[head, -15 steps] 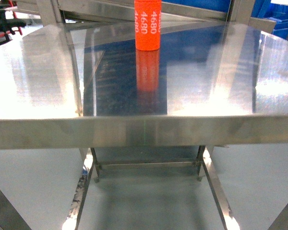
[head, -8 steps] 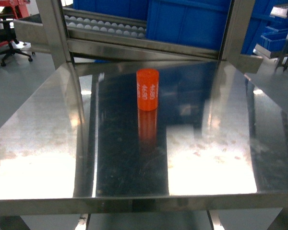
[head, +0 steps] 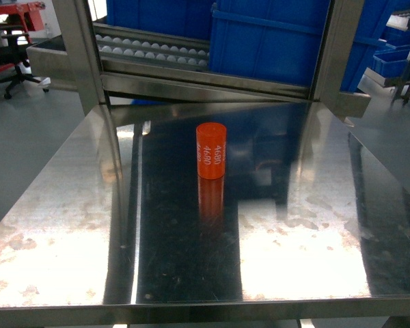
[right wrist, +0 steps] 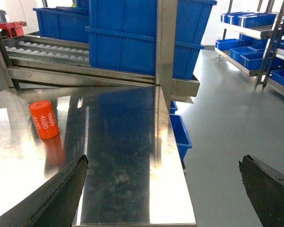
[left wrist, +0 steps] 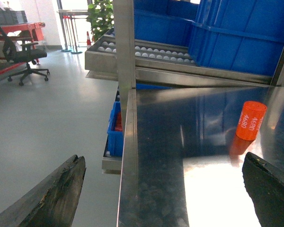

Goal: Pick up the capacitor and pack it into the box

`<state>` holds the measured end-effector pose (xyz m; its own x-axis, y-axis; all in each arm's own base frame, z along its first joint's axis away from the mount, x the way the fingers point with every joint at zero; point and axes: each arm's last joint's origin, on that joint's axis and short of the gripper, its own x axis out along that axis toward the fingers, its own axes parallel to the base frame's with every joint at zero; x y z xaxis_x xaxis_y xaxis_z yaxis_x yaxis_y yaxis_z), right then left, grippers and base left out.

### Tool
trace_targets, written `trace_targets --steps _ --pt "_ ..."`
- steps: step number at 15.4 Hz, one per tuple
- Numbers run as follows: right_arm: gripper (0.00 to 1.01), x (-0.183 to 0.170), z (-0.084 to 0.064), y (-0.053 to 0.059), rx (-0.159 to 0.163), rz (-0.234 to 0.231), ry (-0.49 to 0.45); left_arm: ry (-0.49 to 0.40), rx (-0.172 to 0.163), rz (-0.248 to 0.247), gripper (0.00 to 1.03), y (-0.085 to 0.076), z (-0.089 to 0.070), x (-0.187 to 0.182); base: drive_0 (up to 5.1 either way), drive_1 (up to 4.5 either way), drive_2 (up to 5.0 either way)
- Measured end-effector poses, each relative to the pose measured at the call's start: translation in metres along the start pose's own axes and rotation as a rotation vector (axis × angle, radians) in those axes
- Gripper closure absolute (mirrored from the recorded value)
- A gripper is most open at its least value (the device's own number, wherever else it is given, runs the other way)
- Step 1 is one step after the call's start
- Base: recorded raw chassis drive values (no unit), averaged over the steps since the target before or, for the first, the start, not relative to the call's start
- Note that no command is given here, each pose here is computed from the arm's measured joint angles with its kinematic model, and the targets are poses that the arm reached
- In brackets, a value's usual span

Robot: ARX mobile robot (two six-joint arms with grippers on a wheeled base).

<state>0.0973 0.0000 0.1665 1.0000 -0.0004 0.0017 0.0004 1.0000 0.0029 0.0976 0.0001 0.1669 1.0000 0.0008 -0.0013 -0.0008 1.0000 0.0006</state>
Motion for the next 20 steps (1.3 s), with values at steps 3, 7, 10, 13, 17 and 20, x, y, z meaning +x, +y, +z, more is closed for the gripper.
trace_targets --steps 3,7,10,13,17,20 --pt "0.03 0.0 0.0 0.0 0.0 0.0 0.0 0.0 0.0 0.0 0.05 0.0 0.0 0.0 0.0 0.0 0.0" --pt "0.03 0.0 0.0 0.0 0.0 0.0 0.0 0.0 0.0 0.0 0.05 0.0 0.0 0.0 0.0 0.0 0.0" --pt "0.03 0.0 0.0 0.0 0.0 0.0 0.0 0.0 0.0 0.0 0.05 0.0 0.0 0.0 0.0 0.0 0.0" --pt "0.03 0.0 0.0 0.0 0.0 0.0 0.0 0.0 0.0 0.0 0.05 0.0 0.0 0.0 0.0 0.0 0.0" --pt "0.03 0.0 0.0 0.0 0.0 0.0 0.0 0.157 -0.007 -0.025 0.05 0.002 -0.003 0.006 0.0 0.0 0.0" --pt "0.03 0.0 0.0 0.0 0.0 0.0 0.0 0.105 0.002 -0.112 0.05 -0.007 0.024 0.065 0.0 0.0 0.0"
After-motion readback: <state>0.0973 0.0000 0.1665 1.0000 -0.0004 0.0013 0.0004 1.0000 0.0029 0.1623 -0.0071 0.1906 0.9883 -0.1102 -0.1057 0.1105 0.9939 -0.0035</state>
